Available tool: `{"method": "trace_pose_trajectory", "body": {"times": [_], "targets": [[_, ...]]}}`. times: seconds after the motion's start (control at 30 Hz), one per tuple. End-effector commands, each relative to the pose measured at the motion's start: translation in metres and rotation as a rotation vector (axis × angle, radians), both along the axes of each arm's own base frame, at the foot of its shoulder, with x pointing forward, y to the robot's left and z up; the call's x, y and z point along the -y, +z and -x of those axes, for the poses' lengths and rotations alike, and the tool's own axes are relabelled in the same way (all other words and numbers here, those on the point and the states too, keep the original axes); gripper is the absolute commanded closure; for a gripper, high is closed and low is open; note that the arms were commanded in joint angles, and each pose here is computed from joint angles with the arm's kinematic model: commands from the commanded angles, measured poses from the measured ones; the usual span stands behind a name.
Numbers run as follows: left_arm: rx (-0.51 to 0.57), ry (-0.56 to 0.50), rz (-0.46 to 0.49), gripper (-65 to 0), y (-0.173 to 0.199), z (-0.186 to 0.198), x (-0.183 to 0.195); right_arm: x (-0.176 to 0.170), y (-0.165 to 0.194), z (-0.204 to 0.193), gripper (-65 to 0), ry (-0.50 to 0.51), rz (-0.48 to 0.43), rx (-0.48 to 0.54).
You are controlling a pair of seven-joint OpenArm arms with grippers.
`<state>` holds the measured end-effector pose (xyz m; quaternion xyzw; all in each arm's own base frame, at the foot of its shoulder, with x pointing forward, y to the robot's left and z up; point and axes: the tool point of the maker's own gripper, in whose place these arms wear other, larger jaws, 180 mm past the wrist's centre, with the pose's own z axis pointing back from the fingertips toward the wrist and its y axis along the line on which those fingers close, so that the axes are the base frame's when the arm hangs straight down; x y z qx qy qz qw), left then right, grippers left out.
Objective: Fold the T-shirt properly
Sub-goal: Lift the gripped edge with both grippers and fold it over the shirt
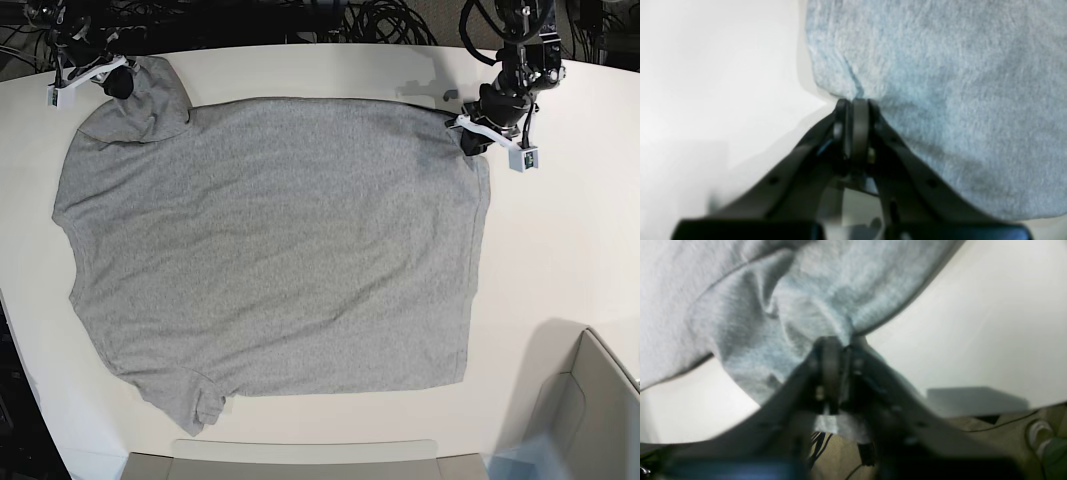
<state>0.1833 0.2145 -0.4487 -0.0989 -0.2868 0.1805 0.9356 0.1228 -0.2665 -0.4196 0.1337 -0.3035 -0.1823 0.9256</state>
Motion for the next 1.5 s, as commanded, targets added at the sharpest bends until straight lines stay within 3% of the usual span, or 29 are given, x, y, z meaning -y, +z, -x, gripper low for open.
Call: {"method": "trace_pose_trajectory", "body": {"times": [0.0, 0.2, 0.5, 0.63, 1.0, 1.3, 1.47], "targets": [[-0.08, 0.02, -0.025, 0.0, -0.007, 0.018, -0.012, 0.003, -0.007, 0.016, 0.0, 0.025, 0.025, -0.075], [-0.03, 0.079, -0.084, 0.0, 0.02, 0.022, -0.043, 0.004, 0.019, 0.014, 0.0, 0.025, 0.072, -0.019], [-0.003, 0.063, -0.102, 0.0, 0.035, 0.024, -0.041, 0.011, 0.057, 0.007, 0.0, 0.028, 0.154, 0.06], [0.057, 0.041, -0.113, 0.0, 0.053, 0.012, -0.036, 0.016, 0.07, 0.0, 0.0, 0.026, 0.186, 0.096], [0.096, 0.035, -0.119, 0.0, 0.065, 0.001, -0.034, 0.01, 0.097, -0.032, 0.0, 0.058, 0.218, 0.204], [0.167, 0.034, -0.115, 0.0, 0.081, -0.033, -0.033, 0.009, 0.11, -0.062, 0.0, 0.097, 0.237, 0.262], [0.169, 0.01, -0.085, 0.0, 0.092, -0.059, -0.026, 0.006, 0.114, -0.085, 0.0, 0.142, 0.297, 0.281]]}}
